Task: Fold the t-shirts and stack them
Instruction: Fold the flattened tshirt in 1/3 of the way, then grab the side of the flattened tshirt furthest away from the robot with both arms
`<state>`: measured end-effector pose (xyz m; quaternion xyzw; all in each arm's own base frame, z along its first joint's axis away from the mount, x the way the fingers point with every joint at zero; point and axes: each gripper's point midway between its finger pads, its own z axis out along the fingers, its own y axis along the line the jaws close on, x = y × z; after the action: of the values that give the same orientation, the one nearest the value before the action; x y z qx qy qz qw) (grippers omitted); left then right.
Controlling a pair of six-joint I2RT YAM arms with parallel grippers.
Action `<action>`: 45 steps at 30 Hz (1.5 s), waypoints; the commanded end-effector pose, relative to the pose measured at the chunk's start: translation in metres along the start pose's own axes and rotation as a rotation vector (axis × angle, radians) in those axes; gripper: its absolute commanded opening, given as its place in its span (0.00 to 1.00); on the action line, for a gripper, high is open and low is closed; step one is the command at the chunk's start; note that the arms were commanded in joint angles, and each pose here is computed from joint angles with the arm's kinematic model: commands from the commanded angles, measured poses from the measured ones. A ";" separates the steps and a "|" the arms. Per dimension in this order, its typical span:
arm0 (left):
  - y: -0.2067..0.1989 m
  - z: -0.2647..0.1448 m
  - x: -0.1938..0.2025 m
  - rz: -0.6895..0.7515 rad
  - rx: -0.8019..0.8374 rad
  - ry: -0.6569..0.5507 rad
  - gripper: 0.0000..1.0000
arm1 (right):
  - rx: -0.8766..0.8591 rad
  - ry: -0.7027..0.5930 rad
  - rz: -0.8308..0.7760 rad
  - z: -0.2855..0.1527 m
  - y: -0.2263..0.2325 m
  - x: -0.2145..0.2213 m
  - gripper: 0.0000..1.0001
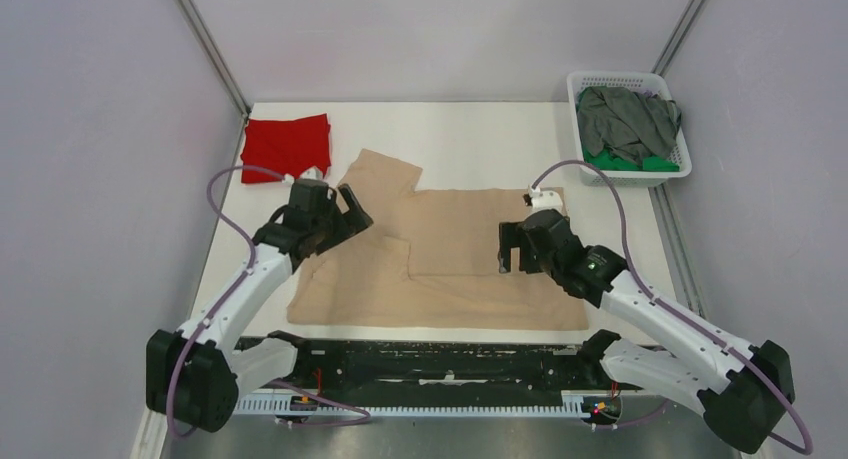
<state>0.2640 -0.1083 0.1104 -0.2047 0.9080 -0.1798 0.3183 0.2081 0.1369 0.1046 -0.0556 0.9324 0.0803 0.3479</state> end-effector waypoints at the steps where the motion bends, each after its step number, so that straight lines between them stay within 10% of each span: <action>1: -0.035 0.009 -0.070 0.102 -0.012 -0.141 1.00 | 0.086 -0.294 0.034 -0.004 -0.008 -0.087 0.98; 20: -0.097 0.205 -0.209 0.549 -0.270 -0.046 1.00 | 0.176 -0.197 0.168 0.079 -0.084 -0.115 0.98; 32: -0.074 0.271 -0.182 0.596 -0.273 0.029 0.82 | 0.178 -0.118 0.178 0.099 -0.093 -0.098 0.99; 45: -0.066 0.254 -0.134 0.555 -0.214 0.227 0.67 | 0.181 -0.119 0.188 0.095 -0.096 -0.092 0.99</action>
<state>0.5736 -0.1472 0.0253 0.0212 0.9589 0.0032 0.2831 0.3436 0.0627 0.0678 0.0713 0.9258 0.0216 0.3705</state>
